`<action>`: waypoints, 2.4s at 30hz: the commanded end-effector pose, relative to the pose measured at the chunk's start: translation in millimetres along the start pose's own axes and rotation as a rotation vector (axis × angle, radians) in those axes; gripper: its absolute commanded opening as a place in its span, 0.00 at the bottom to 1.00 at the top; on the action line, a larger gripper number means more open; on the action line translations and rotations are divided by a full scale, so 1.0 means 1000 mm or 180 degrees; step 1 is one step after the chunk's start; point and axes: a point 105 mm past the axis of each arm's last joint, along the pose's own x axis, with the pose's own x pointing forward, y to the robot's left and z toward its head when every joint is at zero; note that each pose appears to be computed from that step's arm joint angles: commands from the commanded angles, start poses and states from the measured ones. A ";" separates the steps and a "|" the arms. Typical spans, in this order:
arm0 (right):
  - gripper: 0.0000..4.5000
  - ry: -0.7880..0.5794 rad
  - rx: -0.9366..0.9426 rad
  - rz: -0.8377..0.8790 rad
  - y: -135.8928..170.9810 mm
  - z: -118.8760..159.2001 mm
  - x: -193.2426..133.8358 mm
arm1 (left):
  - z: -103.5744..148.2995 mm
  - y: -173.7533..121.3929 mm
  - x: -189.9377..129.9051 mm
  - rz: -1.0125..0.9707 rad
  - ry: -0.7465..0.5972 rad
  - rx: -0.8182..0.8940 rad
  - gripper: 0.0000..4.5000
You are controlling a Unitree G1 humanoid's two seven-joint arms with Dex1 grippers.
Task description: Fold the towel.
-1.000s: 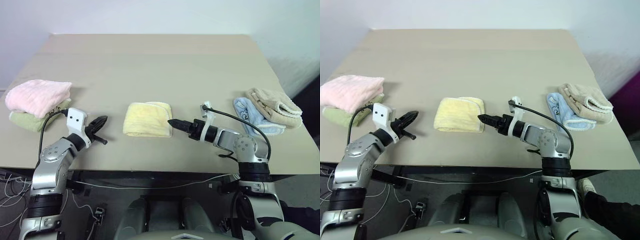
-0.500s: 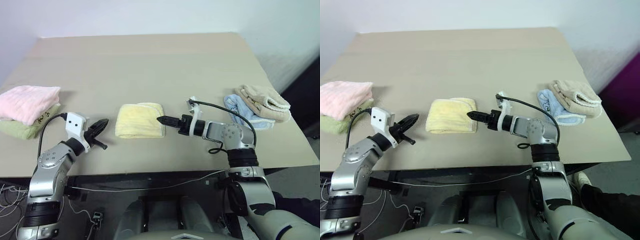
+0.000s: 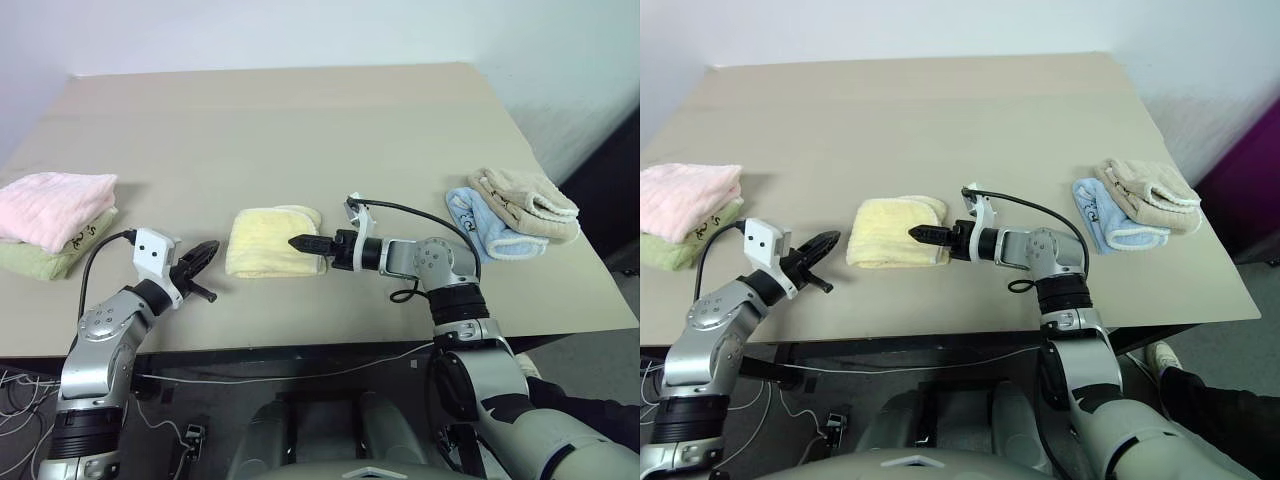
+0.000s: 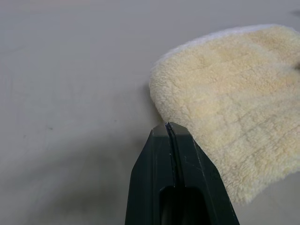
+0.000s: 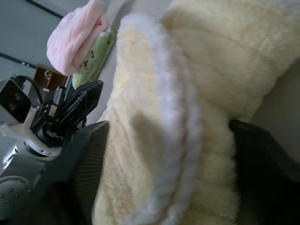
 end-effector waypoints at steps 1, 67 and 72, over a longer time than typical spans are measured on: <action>0.56 -0.0024 0.0121 0.0109 0.005 -0.001 0.001 | 0.014 -0.002 -0.002 -0.0033 -0.0170 0.0084 0.00; 0.95 -0.4397 0.1214 -0.2919 -0.036 0.104 -0.371 | -0.004 -0.063 0.050 -0.0917 -0.0091 -0.0062 0.00; 0.95 -0.4603 0.1059 -0.3157 -0.031 0.106 -0.395 | -0.003 -0.062 0.052 -0.0922 -0.0094 -0.0047 0.00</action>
